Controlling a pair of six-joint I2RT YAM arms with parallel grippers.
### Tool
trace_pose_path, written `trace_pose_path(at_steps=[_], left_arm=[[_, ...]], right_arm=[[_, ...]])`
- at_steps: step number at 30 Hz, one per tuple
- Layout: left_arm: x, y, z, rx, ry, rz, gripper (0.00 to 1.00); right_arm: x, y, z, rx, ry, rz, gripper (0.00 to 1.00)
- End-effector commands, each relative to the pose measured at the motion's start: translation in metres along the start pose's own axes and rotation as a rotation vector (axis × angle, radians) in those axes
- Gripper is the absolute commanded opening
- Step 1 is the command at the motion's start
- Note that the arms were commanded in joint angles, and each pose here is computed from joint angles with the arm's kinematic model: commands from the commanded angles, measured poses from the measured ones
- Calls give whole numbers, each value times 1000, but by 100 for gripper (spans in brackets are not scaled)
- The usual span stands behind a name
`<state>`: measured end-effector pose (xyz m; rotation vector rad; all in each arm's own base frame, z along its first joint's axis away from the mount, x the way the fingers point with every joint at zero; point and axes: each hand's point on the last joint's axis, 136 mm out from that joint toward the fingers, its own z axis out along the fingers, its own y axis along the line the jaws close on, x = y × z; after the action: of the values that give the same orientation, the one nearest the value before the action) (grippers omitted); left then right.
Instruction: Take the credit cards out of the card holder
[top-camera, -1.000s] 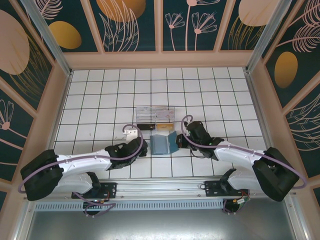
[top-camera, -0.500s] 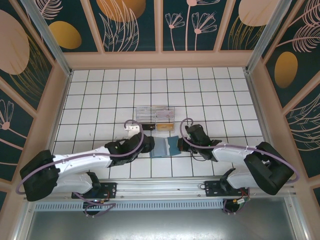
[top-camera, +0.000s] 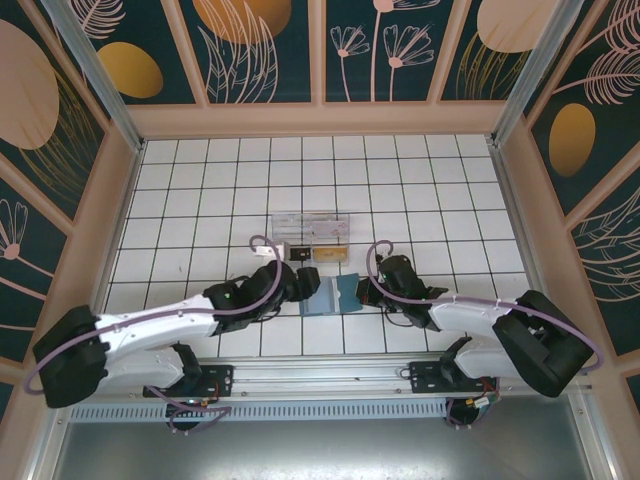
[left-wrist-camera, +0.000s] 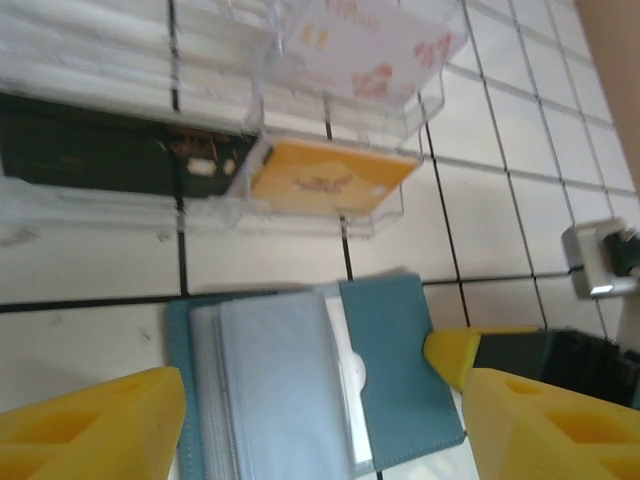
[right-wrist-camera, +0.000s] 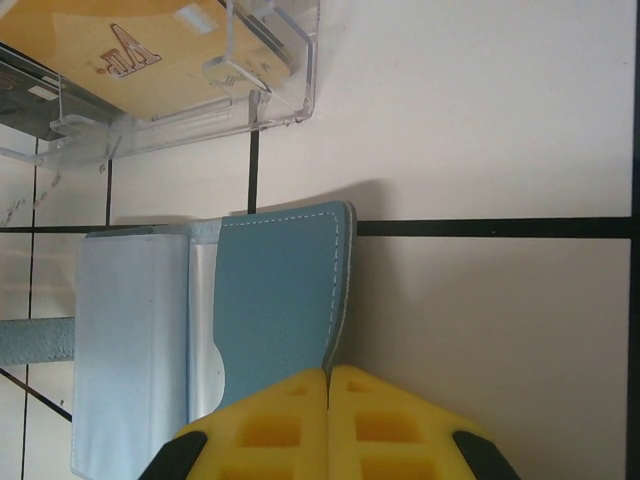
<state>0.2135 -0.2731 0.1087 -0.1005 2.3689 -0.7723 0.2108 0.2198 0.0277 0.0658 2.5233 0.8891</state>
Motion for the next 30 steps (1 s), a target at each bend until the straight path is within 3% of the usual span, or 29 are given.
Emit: trace_pose_path(at_steps=[1, 9, 30], left_arm=[[20, -13, 15, 78, 94, 0, 70], [47, 16, 35, -57, 183, -15, 66], [61, 2, 48, 18, 246, 12, 59]], right_arm=[[1, 2, -1, -13, -20, 5, 1], [1, 3, -3, -16, -24, -2, 1], [0, 3, -4, -7, -27, -8, 1]])
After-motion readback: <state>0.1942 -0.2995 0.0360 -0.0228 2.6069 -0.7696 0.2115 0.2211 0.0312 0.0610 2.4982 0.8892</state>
